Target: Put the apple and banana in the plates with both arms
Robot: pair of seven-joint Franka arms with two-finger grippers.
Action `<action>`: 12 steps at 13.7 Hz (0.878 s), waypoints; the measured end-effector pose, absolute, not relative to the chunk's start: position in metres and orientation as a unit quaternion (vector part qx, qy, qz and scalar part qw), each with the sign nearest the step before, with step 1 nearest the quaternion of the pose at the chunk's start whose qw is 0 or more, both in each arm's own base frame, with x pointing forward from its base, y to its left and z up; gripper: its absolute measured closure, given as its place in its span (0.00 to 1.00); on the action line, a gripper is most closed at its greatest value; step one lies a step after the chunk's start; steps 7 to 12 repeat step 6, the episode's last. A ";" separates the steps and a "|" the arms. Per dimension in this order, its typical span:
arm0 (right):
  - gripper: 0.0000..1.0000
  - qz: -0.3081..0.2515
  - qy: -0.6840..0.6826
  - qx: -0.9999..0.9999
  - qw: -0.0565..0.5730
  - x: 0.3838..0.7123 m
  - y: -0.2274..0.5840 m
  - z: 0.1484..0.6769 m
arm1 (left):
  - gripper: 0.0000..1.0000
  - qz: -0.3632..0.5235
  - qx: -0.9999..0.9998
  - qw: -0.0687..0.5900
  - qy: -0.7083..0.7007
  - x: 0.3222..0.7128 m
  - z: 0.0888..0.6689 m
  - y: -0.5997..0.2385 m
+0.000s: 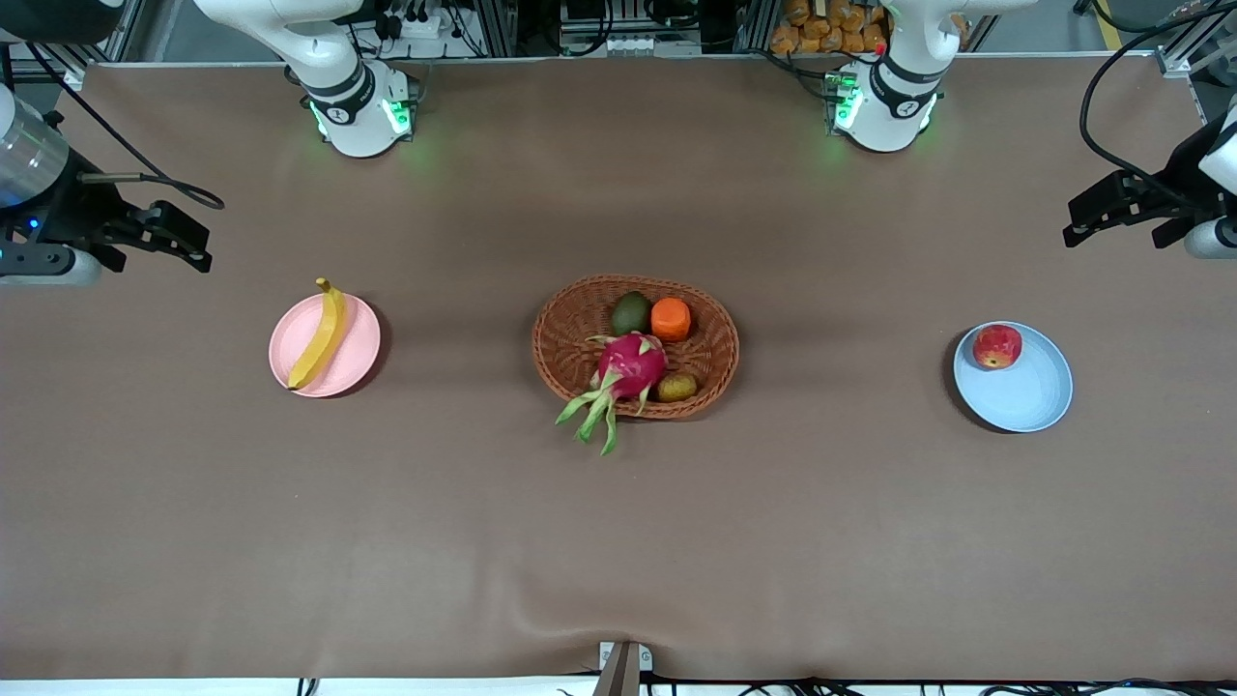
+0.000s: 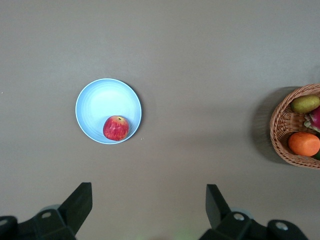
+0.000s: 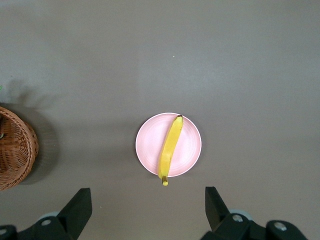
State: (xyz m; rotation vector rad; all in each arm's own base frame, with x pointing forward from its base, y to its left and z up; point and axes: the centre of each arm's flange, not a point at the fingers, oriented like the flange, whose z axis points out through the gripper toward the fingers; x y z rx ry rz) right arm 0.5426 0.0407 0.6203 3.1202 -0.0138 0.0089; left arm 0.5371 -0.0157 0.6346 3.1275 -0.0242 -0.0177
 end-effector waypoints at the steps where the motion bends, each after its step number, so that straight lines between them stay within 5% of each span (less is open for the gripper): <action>1: 0.00 0.003 -0.006 1.000 0.011 0.542 0.039 0.620 | 0.00 -0.006 1.000 0.007 -0.008 0.537 0.635 -0.016; 12: 0.00 0.003 -0.018 1.000 0.011 0.543 0.026 0.621 | 0.00 -0.006 1.000 0.007 -0.008 0.537 0.635 -0.016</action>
